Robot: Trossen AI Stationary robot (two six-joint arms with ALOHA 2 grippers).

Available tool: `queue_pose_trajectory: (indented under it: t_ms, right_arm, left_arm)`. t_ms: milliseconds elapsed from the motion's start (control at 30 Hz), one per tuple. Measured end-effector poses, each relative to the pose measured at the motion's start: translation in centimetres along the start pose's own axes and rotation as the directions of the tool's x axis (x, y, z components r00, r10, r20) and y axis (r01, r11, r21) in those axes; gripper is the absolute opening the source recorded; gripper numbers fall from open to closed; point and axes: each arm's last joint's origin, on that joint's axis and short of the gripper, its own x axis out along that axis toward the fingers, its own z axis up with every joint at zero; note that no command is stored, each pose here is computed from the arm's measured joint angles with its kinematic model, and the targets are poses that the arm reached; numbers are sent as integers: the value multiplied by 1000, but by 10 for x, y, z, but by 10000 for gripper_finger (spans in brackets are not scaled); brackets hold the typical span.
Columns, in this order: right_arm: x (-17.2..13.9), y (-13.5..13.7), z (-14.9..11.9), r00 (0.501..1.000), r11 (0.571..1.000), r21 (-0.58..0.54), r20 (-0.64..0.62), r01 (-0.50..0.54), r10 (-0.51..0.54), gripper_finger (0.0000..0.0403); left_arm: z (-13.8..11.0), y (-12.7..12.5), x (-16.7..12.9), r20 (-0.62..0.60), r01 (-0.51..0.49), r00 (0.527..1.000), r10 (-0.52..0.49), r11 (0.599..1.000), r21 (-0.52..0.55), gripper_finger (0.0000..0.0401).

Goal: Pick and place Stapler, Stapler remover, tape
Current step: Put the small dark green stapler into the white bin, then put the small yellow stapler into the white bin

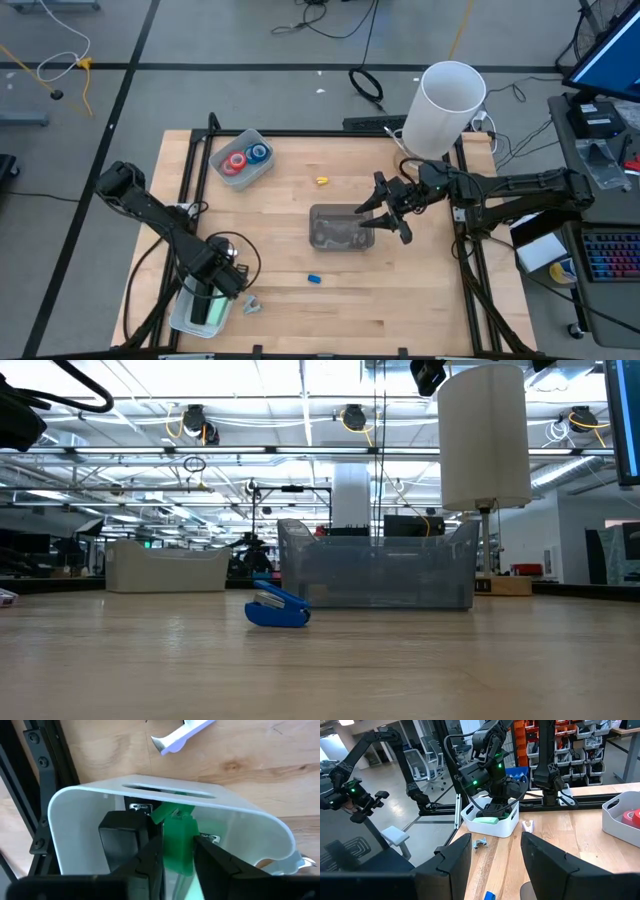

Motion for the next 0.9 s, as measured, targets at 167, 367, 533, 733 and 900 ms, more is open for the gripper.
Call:
queue_pose_trajectory:
  t_ms: [167,367,533,733,900]
  right_arm:
    - [0,0,0,1000,1000,0,0,-1,1,166]
    - [0,0,0,1000,1000,0,0,0,0,166]
    - [0,0,0,1000,1000,0,0,1,-1,166]
    - [0,0,0,1000,1000,4,3,14,-14,166]
    - [0,-2,0,998,998,3,11,58,-58,166]
  left_arm:
    - [0,0,0,1,-2,1000,2,1000,-13,169]
    - [0,0,0,0,-1,1000,1,999,-38,224]
    - [-2,-6,-14,-10,45,999,-46,998,-42,231]
    - [0,-20,-59,152,261,953,-262,965,26,218]
    - [26,-39,-98,380,371,807,-452,889,269,200]
